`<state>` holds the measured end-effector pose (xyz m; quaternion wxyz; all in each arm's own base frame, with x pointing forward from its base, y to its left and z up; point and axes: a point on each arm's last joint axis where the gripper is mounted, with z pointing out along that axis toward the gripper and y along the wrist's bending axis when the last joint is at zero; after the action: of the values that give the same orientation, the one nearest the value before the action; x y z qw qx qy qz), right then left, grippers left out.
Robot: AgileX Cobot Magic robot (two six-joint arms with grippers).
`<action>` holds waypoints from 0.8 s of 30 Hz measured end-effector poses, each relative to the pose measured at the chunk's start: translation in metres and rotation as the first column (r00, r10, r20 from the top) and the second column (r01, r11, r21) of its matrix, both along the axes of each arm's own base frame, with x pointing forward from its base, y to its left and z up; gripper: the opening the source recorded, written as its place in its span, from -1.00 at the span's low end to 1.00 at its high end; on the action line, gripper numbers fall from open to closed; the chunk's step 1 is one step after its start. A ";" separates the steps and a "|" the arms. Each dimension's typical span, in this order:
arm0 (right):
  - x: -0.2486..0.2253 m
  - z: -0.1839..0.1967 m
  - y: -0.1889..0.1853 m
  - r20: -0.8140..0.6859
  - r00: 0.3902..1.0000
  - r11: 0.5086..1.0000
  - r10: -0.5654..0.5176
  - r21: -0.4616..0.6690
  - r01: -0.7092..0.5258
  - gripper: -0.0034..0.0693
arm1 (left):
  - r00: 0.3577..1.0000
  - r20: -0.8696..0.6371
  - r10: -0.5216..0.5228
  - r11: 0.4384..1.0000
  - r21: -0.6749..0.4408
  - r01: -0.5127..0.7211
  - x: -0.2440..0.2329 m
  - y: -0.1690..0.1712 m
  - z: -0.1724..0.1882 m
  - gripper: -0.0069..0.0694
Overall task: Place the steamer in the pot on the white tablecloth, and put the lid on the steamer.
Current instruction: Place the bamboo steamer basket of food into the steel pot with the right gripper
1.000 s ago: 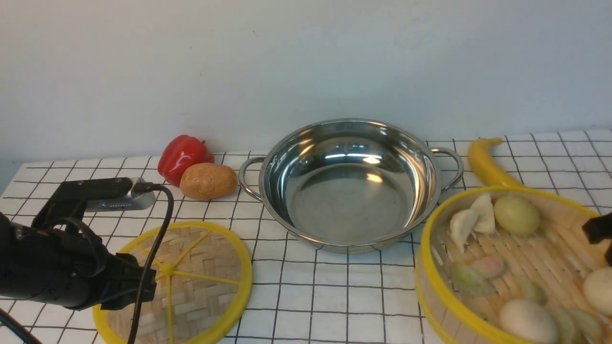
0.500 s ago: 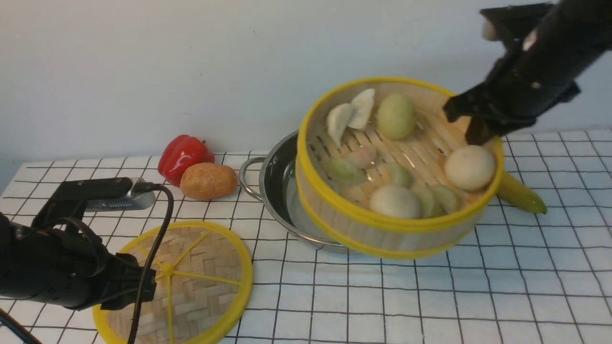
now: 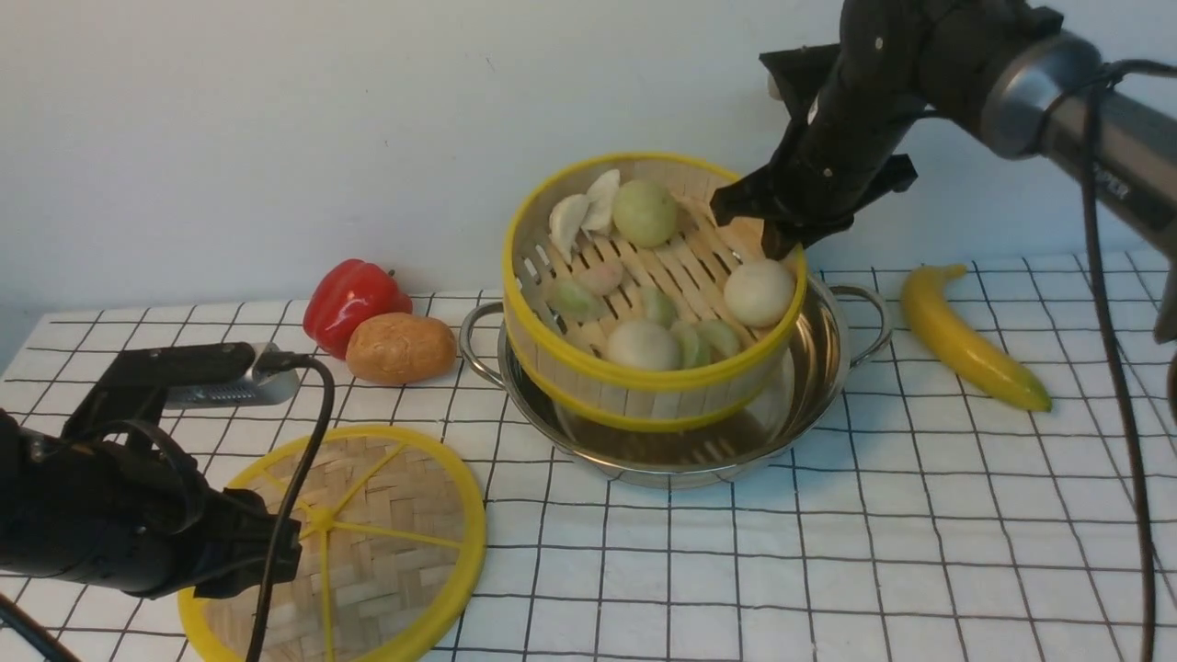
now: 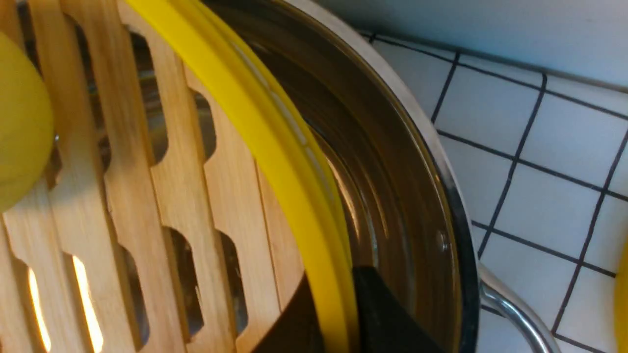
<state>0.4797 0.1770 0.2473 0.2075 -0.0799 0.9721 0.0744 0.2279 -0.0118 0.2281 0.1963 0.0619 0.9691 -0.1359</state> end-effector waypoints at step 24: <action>0.013 -0.063 0.000 -0.093 0.995 0.997 -0.025 -0.079 0.017 -0.58 | 1.000 0.000 0.008 1.000 -0.016 -0.008 0.000 -0.001 0.000 -0.18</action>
<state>0.4931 0.1773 0.1840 0.1593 -0.0742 0.9837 0.0375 0.2281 -0.0128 0.2285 0.1976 0.0566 0.9682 -0.1427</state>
